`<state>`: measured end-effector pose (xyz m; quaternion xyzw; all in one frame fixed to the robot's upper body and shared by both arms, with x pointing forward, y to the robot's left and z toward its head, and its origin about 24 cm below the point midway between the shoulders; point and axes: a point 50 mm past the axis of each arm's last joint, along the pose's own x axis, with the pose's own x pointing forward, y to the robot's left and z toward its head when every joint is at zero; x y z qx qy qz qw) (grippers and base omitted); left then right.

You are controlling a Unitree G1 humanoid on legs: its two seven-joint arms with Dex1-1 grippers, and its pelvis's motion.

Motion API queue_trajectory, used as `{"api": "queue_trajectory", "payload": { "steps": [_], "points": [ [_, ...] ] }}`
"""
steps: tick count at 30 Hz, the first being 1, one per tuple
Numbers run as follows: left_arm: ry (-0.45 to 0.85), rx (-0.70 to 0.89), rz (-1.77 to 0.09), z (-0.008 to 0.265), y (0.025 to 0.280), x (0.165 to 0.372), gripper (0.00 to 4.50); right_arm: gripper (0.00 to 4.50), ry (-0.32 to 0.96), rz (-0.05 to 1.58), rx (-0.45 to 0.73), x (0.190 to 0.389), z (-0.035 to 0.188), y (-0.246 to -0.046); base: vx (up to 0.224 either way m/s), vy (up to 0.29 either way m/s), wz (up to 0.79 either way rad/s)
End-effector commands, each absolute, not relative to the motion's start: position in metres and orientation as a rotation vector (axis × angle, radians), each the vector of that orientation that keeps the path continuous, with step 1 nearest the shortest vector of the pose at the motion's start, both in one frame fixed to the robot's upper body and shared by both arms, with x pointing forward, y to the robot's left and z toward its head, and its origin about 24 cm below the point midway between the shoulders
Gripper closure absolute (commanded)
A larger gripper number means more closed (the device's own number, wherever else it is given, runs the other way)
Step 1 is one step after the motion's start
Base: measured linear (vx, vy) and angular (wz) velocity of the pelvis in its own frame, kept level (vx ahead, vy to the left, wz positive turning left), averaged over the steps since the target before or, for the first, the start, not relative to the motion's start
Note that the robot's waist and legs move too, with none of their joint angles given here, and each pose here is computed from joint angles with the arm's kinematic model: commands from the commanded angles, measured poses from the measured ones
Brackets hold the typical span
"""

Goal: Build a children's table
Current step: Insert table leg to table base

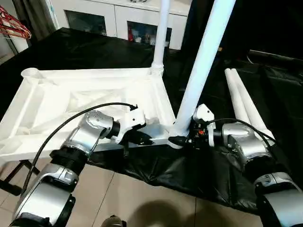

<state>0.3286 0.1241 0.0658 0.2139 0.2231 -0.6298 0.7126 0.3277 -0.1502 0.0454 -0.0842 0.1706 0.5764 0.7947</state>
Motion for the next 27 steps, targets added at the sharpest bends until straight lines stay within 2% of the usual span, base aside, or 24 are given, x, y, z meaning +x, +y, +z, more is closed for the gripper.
{"api": "queue_trajectory", "payload": {
  "steps": [1, 9, 13, 16, 19, 21, 22, 24, 27],
  "points": [
    [0.435, 0.491, -1.51, 0.074, 0.106, 0.327, 4.5, 1.51, 0.414, 1.291, -0.18, 0.321, 0.038, -0.143, 0.0, 0.0, 0.0],
    [0.439, 0.495, -1.503, 0.073, 0.107, 0.328, 4.5, 1.73, 0.425, 1.311, -0.139, 0.315, 0.034, -0.14, 0.0, 0.0, 0.0],
    [0.4, 0.474, -1.406, 0.072, 0.101, 0.335, 4.5, 1.74, 0.391, 1.24, -0.076, 0.315, 0.031, -0.135, 0.0, 0.0, 0.0],
    [0.362, 0.46, -1.29, 0.072, 0.094, 0.344, 4.5, 1.74, 0.387, 1.087, -0.06, 0.322, 0.025, -0.129, 0.0, 0.0, 0.0],
    [0.347, 0.438, -1.151, 0.072, 0.083, 0.353, 4.5, 1.75, 0.389, 0.761, -0.02, 0.336, 0.016, -0.124, 0.0, 0.0, 0.0],
    [0.339, 0.427, -1.034, 0.072, 0.07, 0.36, 4.5, 1.75, 0.398, 0.547, 0.053, 0.344, 0.01, -0.117, 0.0, 0.0, 0.0],
    [0.339, 0.427, -1.034, 0.072, 0.07, 0.36, 4.5, 1.75, 0.398, 0.547, 0.053, 0.344, 0.01, -0.117, 0.0, 0.0, 0.0],
    [0.327, 0.418, -0.985, 0.072, 0.059, 0.362, 4.5, 1.75, 0.387, 0.44, 0.039, 0.347, 0.009, -0.109, 0.0, 0.0, 0.0],
    [0.309, 0.444, -0.996, 0.07, 0.05, 0.359, 4.5, 1.75, 0.349, 0.444, -0.001, 0.347, 0.012, -0.098, 0.0, 0.0, 0.0]
  ]
}}
